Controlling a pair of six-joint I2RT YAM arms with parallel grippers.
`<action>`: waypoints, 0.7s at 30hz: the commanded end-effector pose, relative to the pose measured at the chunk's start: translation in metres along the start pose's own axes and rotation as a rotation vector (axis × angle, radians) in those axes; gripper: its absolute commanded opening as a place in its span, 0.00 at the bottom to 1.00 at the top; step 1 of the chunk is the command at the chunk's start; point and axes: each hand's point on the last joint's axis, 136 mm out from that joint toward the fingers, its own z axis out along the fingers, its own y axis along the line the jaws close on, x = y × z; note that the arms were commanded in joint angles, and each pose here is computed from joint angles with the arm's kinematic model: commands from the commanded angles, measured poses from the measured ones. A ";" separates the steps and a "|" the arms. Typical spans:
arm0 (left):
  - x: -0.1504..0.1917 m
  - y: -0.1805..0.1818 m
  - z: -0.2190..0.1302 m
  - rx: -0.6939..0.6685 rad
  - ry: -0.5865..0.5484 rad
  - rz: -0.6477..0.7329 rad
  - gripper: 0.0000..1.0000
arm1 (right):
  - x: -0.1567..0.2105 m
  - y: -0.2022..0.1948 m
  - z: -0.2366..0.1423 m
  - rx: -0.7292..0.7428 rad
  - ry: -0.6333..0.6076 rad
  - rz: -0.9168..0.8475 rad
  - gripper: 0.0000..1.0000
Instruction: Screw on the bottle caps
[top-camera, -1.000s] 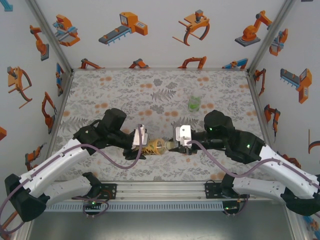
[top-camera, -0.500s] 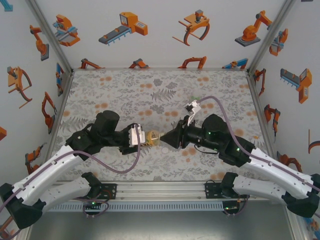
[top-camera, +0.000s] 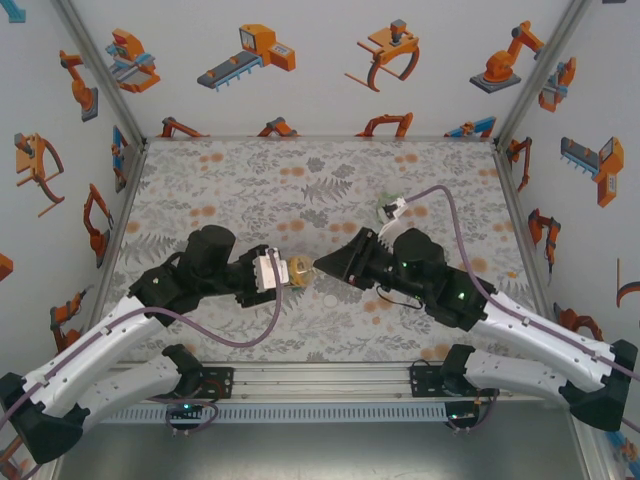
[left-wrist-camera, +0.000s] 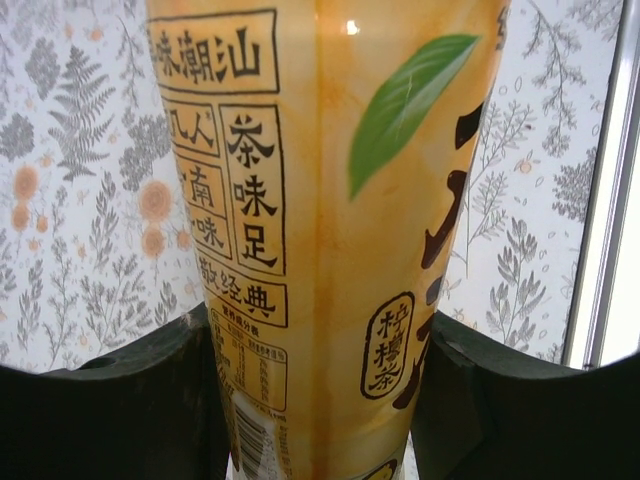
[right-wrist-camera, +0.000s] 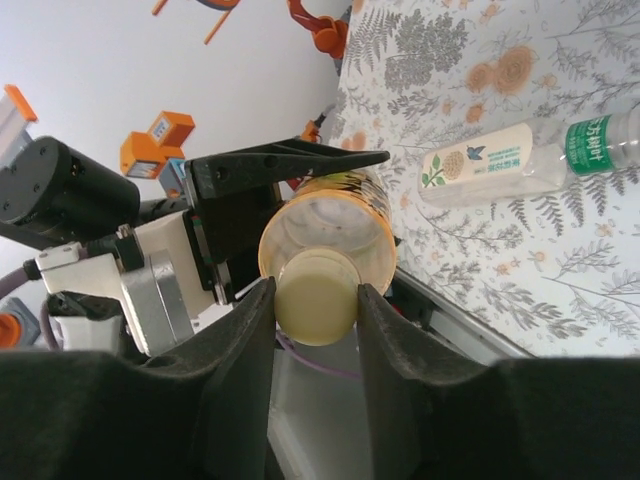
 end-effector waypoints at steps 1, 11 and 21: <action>-0.029 0.002 -0.002 0.014 -0.120 0.023 0.00 | 0.001 0.032 -0.019 -0.049 0.043 -0.204 0.50; -0.036 -0.030 0.002 0.228 -0.154 0.015 0.00 | 0.037 0.071 -0.057 -0.331 0.177 -1.148 0.57; -0.042 -0.061 0.002 0.481 -0.171 -0.037 0.00 | 0.070 0.056 -0.071 -0.519 0.309 -1.718 0.55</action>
